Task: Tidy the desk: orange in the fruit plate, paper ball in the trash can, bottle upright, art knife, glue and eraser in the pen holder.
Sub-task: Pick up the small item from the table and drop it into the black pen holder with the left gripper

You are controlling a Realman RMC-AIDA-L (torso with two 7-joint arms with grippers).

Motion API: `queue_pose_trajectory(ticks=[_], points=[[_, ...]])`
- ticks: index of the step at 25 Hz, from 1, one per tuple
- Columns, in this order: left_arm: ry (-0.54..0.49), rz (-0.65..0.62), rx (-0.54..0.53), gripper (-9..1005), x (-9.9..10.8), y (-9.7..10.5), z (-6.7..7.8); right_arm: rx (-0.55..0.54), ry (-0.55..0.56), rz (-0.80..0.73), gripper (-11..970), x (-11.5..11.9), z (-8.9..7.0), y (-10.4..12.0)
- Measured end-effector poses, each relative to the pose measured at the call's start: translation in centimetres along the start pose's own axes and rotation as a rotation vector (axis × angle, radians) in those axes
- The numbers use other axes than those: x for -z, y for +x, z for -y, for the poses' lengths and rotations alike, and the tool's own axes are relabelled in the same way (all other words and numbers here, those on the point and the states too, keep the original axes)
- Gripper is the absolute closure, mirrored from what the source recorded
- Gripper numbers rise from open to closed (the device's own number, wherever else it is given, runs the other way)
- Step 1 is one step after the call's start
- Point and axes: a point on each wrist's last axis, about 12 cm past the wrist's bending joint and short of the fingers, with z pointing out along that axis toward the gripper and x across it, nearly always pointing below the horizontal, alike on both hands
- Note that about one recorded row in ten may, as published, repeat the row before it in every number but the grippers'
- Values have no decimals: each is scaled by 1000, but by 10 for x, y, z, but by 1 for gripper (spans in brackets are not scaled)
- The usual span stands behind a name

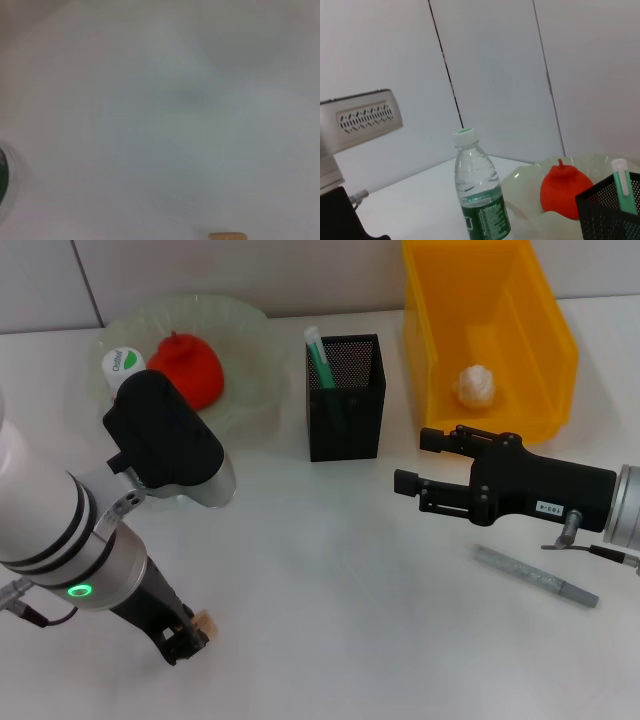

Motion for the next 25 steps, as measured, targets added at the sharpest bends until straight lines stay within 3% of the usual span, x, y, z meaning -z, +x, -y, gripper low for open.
queue_pose_trajectory(ticks=[9,19,25], points=[[-26,59,-32,736,13,-7,4,-8,12,3,202,1,2,1],[19,128,-96,735,23,-16,7,-8,11,5,202,1,2,0],[42,206,-114,735,36,-19,-2,-18,18,8,202,2,3,0]])
